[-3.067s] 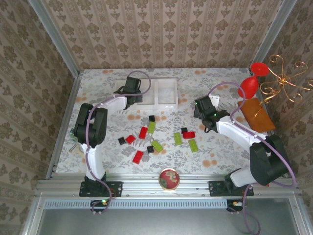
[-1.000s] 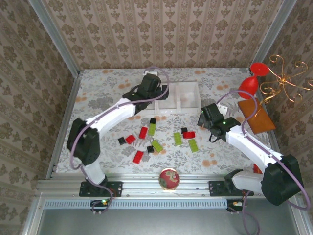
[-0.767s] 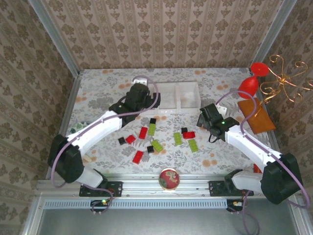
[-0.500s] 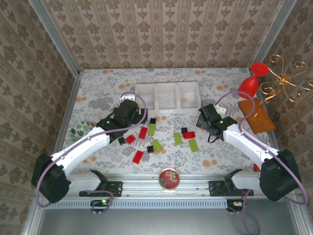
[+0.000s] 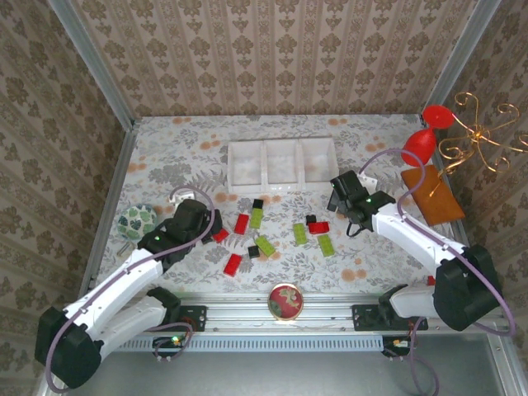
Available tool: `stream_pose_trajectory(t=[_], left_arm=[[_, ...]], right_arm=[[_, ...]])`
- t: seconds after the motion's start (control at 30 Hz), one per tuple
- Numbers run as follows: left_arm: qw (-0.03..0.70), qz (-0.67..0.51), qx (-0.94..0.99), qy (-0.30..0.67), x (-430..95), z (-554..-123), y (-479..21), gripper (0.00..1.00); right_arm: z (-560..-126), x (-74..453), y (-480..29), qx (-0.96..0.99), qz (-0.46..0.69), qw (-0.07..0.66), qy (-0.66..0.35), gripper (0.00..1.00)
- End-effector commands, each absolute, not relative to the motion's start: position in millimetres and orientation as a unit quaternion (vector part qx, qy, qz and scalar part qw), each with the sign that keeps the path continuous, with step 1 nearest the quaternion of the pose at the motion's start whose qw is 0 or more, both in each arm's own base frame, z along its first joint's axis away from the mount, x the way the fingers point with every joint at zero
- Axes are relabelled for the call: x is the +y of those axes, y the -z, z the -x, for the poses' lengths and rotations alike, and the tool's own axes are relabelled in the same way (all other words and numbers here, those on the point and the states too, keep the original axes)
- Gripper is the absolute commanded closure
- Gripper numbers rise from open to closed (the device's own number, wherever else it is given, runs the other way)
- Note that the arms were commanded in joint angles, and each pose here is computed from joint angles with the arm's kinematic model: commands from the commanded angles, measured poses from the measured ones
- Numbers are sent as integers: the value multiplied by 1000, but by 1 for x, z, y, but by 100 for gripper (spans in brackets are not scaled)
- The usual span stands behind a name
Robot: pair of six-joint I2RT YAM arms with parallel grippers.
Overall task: Sort the legos into containers by color
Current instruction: Pick up the lego from the middle-left of the table.
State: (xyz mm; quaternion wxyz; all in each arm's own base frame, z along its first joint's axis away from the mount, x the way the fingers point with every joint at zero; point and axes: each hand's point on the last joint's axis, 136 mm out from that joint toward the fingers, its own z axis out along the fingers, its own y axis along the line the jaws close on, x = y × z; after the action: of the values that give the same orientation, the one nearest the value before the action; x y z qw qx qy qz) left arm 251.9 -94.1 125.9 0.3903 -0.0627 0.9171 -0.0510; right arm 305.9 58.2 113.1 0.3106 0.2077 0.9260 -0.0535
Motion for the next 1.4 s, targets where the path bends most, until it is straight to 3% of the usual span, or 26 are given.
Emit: stream_pose_trajectory(t=[0.0, 0.47, 1.0, 1.37], left_arm=[[356, 76, 929, 60, -91, -243, -112, 1], [286, 95, 952, 46, -87, -247, -68, 13], [257, 101, 960, 34, -84, -250, -42, 17], [237, 115, 965, 17, -69, -237, -33, 27]], right_arm=[[-307, 62, -116, 926, -214, 307, 52, 0], [-307, 62, -111, 928, -214, 300, 56, 0], [-308, 64, -108, 929, -214, 296, 55, 0], [-308, 64, -107, 930, -214, 295, 55, 0]])
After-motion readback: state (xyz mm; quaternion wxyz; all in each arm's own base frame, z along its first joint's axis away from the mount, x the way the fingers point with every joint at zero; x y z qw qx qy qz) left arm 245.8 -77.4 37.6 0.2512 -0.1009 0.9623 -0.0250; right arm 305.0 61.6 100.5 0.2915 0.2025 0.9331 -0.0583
